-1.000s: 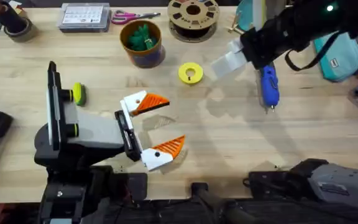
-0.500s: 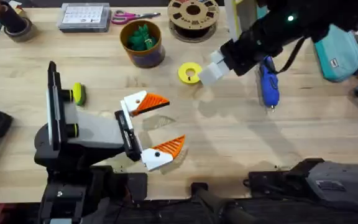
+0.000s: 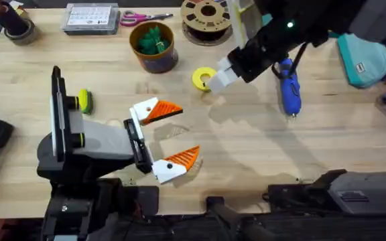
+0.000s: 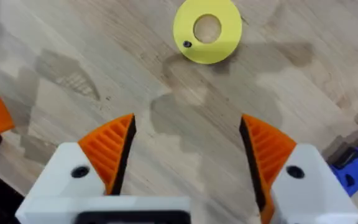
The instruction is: Pick up the gripper from the table and insert it into the empty holder that is missing its gripper. Then pick up a screw, insert it into the mounting hole, and use the screwdriver to tighten it. Finally, clean up the table by picking up the vegetable and placing it into the bucket.
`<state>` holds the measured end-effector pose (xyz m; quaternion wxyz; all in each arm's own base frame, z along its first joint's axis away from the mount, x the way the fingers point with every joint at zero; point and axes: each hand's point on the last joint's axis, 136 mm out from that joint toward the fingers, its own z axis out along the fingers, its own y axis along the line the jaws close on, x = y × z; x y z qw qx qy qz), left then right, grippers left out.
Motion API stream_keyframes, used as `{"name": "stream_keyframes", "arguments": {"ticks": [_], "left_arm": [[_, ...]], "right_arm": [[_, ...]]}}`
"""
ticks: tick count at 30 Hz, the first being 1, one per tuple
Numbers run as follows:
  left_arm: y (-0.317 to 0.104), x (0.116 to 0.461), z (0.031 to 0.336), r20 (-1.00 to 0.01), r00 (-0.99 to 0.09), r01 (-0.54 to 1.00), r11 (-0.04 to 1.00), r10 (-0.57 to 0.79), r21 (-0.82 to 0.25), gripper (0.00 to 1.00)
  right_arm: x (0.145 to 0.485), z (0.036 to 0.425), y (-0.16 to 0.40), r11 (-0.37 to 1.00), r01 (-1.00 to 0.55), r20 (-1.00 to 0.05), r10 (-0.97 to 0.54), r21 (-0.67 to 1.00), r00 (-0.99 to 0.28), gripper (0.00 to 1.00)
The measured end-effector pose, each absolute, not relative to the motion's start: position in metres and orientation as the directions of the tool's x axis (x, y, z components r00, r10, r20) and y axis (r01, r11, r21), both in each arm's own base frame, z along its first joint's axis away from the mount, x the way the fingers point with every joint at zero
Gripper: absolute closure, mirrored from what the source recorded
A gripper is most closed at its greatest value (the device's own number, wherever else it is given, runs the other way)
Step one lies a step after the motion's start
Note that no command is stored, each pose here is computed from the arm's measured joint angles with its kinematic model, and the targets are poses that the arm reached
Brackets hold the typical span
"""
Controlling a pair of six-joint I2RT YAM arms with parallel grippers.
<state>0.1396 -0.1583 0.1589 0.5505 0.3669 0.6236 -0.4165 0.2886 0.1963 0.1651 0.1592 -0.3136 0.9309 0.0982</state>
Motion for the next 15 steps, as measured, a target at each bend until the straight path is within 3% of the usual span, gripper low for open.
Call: {"name": "stream_keyframes", "arguments": {"ticks": [15], "left_arm": [[-0.158,0.140,0.159,-0.992,-0.124,0.916,0.384,-0.001,-0.115,0.015]], "right_arm": [[0.293,0.134,0.220,0.755,-0.649,-0.316,-0.597,0.089,-0.737,0.003]]}}
